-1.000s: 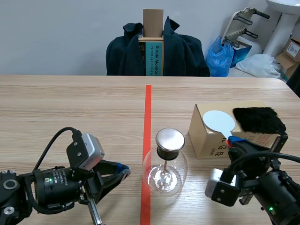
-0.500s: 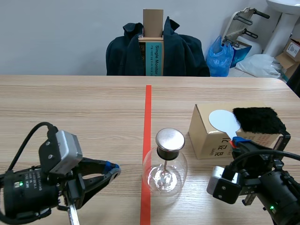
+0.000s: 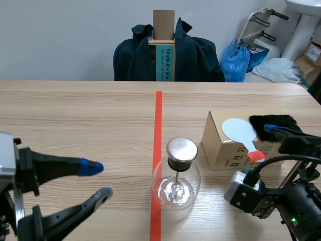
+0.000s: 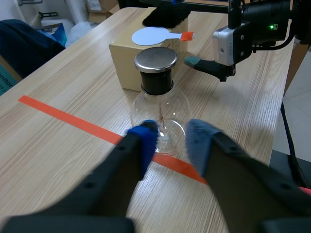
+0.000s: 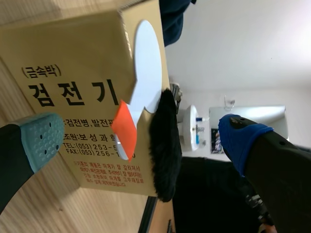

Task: Do the electroscope experiment.
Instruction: 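Return to the home posture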

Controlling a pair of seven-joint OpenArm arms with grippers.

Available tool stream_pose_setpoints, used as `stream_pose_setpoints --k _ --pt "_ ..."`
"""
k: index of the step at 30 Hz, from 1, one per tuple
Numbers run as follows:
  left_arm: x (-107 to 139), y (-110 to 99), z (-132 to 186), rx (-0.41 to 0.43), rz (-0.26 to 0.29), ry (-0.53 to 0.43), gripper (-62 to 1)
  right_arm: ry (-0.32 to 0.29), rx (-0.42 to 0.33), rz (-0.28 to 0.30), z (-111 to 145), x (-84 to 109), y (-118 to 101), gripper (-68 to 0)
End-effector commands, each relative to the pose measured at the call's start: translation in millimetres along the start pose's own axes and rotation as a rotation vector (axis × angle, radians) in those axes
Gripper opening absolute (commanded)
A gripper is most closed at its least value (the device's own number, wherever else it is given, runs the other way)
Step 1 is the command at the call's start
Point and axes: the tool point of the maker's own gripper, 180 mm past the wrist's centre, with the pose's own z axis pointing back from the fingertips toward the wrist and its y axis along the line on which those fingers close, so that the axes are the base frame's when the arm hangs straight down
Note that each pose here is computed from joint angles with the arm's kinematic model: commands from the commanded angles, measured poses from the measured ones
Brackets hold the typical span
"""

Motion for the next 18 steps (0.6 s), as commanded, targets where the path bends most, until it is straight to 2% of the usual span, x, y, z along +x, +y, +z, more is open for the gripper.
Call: stream_pose_setpoints --k 1,3,4,8,9,11,14,16,18 --pt "8.4 3.2 0.3 0.012 -0.006 -0.028 -16.8 0.016 -0.015 -0.04 0.6 -5.0 -7.6 0.4" --pt "9.6 5.1 2.8 0.02 -0.012 -0.025 -0.6 0.048 -0.025 -0.127 8.4 -8.5 -8.6 0.4" --pt "9.3 4.8 3.1 0.019 -0.011 -0.024 1.4 0.065 -0.038 -0.174 13.4 -9.8 -11.0 0.4" --pt "10.2 6.3 3.4 0.025 -0.007 -0.028 1.4 0.184 -0.112 -0.391 40.3 -22.9 -30.0 0.4" --pt "11.3 7.1 3.5 0.029 0.002 -0.034 1.4 0.208 -0.142 -0.443 47.0 -27.8 -39.7 0.4" --pt "11.7 9.0 3.8 0.037 0.011 -0.036 1.4 0.243 -0.227 -0.584 59.9 -37.7 -66.0 0.4" --pt "7.0 10.7 4.2 0.043 0.02 -0.009 1.4 0.233 -0.316 -0.782 69.3 -40.5 -102.1 0.4" --pt "6.4 12.1 4.2 0.051 0.039 -0.007 1.4 0.197 -0.352 -0.893 70.5 -39.4 -124.4 0.4" --pt "5.2 13.1 4.3 0.057 0.054 -0.001 1.4 0.139 -0.369 -0.978 69.1 -35.2 -145.5 0.4"
